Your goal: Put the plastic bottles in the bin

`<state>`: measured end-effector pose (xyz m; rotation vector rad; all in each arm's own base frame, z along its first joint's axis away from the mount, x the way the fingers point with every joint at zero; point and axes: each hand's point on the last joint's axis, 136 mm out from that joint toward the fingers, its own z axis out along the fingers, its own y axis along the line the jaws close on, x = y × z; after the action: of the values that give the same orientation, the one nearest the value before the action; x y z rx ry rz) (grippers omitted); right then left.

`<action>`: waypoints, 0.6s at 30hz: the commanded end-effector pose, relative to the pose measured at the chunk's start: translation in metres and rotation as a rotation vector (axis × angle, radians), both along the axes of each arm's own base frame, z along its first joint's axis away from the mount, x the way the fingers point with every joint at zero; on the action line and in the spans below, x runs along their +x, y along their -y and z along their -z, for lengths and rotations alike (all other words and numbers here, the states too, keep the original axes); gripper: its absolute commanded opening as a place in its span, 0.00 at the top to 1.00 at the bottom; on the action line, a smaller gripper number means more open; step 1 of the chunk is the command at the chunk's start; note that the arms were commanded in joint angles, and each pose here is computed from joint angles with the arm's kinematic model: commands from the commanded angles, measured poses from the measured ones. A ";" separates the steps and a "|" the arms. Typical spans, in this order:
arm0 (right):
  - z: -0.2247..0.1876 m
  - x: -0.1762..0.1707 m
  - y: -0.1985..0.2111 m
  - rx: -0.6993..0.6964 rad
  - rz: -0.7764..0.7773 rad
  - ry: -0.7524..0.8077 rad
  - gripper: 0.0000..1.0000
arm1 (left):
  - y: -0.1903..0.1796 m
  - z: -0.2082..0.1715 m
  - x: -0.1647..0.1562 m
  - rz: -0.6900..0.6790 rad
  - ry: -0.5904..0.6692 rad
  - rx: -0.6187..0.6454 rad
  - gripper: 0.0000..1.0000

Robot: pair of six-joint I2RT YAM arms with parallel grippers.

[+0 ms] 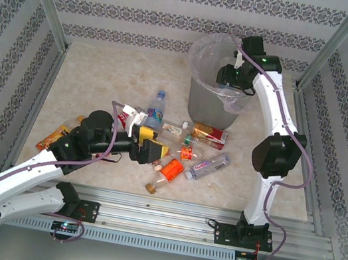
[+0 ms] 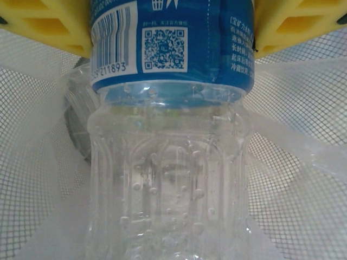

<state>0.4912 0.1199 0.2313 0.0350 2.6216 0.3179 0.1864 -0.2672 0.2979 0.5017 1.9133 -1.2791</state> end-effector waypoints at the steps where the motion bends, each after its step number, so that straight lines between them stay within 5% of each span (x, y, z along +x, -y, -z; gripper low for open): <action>1: -0.005 -0.002 0.004 -0.021 0.016 -0.001 0.36 | 0.002 -0.015 -0.004 0.002 0.030 -0.008 0.00; 18: -0.065 -0.027 0.008 0.027 -0.012 0.140 0.22 | 0.015 0.006 -0.001 -0.021 0.009 0.047 0.00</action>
<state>0.4783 0.1168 0.2633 0.0251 2.5574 0.3280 0.1873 -0.2796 0.2860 0.4958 1.9610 -1.2265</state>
